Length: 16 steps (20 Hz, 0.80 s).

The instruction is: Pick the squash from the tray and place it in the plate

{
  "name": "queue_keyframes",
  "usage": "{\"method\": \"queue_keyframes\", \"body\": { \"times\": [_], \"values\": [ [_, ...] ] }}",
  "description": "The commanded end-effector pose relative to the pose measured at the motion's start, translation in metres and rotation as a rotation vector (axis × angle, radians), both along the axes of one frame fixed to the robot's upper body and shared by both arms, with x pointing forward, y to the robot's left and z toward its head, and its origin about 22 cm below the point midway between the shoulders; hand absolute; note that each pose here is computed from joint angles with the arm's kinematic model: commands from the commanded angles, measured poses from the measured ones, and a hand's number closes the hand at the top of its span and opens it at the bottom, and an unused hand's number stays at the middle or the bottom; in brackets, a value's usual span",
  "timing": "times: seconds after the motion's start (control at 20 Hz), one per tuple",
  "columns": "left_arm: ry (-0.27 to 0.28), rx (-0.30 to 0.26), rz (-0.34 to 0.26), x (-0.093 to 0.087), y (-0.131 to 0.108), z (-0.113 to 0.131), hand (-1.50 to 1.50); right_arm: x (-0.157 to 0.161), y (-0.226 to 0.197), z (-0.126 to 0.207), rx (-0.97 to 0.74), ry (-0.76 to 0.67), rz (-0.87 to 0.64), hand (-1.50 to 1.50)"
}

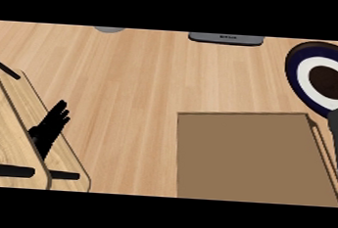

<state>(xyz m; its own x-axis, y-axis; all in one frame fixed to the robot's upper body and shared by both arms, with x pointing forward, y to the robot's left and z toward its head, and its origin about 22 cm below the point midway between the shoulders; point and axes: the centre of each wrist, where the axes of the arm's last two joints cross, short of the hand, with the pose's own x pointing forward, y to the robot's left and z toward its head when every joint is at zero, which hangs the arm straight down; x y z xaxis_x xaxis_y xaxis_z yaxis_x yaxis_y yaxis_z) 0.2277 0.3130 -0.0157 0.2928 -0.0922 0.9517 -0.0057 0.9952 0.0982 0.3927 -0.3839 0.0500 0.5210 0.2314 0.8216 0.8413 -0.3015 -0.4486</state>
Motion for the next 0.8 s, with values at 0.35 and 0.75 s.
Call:
{"method": "queue_keyframes", "body": {
  "times": [0.35, 0.75],
  "values": [
    [0.07, -0.105, -0.03, -0.004, -0.042, -0.011, 0.0, -0.007, 0.015, 0.013, -0.052, -0.329, 0.001, -1.5],
    [0.083, -0.112, 0.011, -0.009, -0.036, -0.019, 0.0, -0.047, 0.086, -0.034, 0.038, -0.336, 0.234, -1.5]
  ]
}}
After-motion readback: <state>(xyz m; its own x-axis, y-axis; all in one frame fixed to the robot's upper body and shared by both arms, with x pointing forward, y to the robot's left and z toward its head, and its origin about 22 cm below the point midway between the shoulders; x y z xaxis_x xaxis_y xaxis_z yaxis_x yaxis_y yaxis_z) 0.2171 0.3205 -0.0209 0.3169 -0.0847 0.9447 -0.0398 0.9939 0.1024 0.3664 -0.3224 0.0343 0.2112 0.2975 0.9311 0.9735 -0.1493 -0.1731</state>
